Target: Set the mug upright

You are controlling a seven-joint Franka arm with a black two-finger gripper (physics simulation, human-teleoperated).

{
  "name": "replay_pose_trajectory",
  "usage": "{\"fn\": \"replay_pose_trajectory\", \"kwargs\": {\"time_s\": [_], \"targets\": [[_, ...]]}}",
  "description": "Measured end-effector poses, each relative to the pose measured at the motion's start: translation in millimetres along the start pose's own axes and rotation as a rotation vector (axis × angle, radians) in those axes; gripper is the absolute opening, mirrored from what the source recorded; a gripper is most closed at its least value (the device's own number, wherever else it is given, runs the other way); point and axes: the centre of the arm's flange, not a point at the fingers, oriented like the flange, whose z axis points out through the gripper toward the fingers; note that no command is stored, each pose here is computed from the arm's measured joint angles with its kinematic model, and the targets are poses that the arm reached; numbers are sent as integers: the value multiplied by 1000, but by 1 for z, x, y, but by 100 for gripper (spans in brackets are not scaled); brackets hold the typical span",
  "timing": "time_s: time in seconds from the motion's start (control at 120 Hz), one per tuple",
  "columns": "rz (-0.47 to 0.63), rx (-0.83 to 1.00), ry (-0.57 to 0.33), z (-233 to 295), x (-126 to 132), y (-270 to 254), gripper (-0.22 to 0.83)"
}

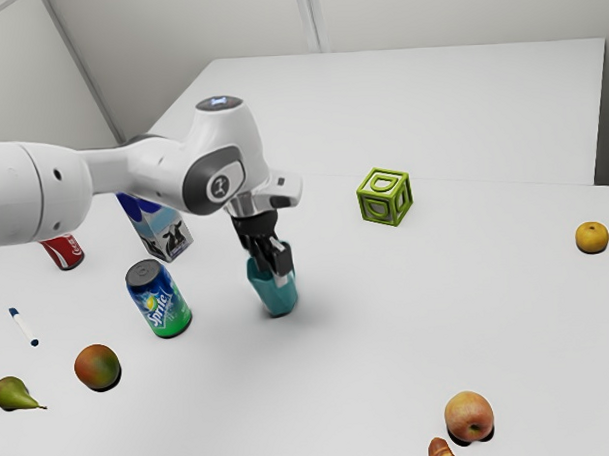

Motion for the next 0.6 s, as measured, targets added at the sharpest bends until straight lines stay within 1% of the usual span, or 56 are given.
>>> {"fn": "replay_pose_trajectory", "kwargs": {"time_s": [0.108, 0.233, 0.417, 0.517, 0.6], "targets": [[-14, 32, 41, -34, -3, 3, 44], [-24, 52, 67, -67, -4, 9, 52], [-55, 58, 124, -128, 11, 8, 58], [-105, 56, 146, -163, 12, 2, 59], [-165, 64, 163, -198, 8, -9, 60]]}}
